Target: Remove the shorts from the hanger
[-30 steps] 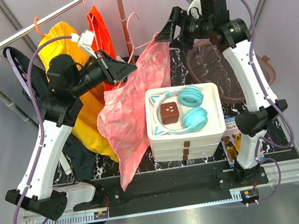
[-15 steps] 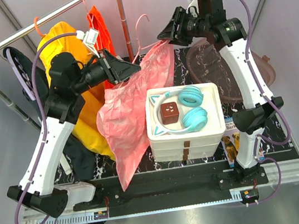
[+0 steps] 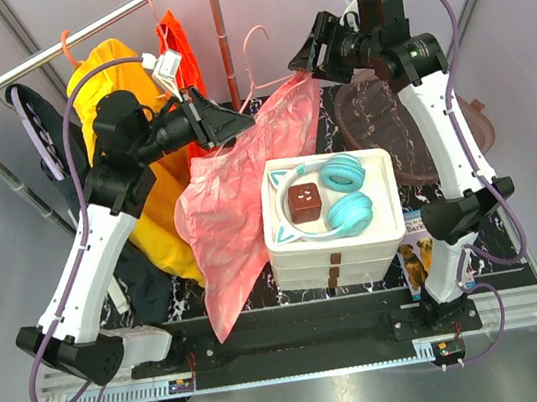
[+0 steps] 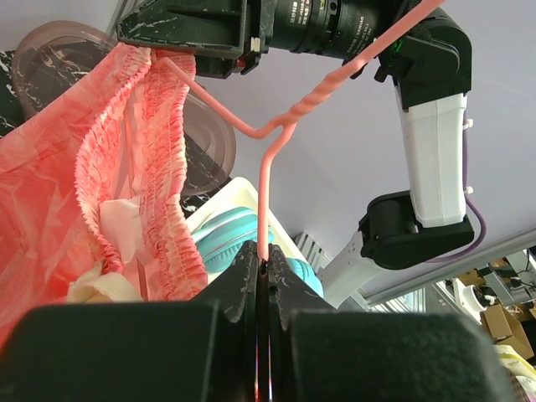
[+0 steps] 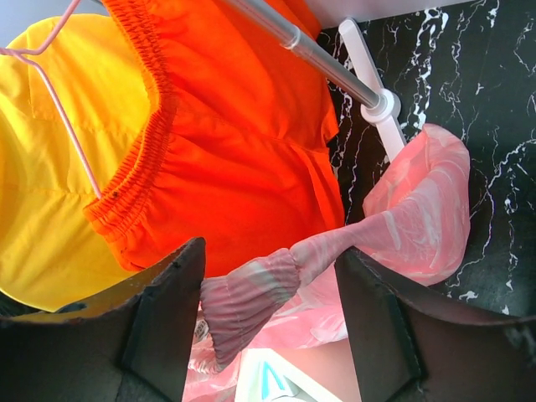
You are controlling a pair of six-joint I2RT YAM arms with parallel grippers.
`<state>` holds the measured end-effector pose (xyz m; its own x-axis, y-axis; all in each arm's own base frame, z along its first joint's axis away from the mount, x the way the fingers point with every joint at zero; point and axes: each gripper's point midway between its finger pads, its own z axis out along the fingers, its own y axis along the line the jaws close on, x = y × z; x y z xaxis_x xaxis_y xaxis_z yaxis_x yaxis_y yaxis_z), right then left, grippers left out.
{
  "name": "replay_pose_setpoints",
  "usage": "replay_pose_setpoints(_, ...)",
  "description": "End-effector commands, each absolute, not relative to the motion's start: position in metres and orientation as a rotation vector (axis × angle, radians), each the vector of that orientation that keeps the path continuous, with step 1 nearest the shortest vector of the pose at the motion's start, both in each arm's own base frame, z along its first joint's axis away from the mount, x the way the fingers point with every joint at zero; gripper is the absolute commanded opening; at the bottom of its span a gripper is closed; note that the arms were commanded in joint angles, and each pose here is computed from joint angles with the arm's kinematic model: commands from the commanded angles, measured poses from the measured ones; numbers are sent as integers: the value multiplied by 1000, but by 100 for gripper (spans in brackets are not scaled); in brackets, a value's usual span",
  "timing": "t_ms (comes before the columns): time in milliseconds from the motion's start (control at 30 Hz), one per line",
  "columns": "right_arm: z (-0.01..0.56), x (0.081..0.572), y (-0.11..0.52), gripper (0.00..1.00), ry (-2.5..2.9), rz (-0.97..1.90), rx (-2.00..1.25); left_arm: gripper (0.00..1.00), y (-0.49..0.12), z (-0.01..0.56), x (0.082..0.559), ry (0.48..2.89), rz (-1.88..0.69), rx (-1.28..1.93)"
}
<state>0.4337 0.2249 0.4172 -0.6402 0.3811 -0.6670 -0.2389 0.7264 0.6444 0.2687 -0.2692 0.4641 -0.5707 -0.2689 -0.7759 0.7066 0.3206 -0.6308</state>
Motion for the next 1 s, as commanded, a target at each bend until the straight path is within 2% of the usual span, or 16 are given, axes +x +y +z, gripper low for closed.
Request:
replay_pose_setpoints(0, 444, 415, 215, 70, 2013, 901, 92, 0, -261, 504, 255, 1543, -1389, 475)
replay_pose_setpoints(167, 449, 405, 216, 67, 2007, 940, 104, 0, -258, 499, 261, 1565, -1386, 439)
replay_pose_setpoints(333, 463, 396, 225, 73, 1981, 1045, 74, 0, -260, 493, 269, 1588, -1387, 411)
replay_pose_setpoints(500, 451, 401, 220, 71, 2005, 1058, 89, 0, -261, 496, 271, 1578, -1419, 395)
replay_pose_setpoints(667, 440, 410, 225, 57, 2022, 1110, 80, 0, -261, 499, 268, 1559, -1437, 397)
replay_pose_setpoints(767, 436, 414, 226, 53, 2026, 1109, 77, 0, -261, 500, 266, 1551, -1448, 411)
replay_pose_setpoints(867, 435, 420, 227, 37, 2023, 1103, 70, 0, -263, 499, 263, 1543, -1470, 427)
replay_pose_setpoints(900, 436, 423, 226, 27, 2016, 1086, 80, 0, -263, 497, 262, 1547, -1477, 430)
replay_pose_setpoints(967, 438, 428, 223, 16, 2006, 1066, 95, 0, -264, 498, 258, 1538, -1486, 448)
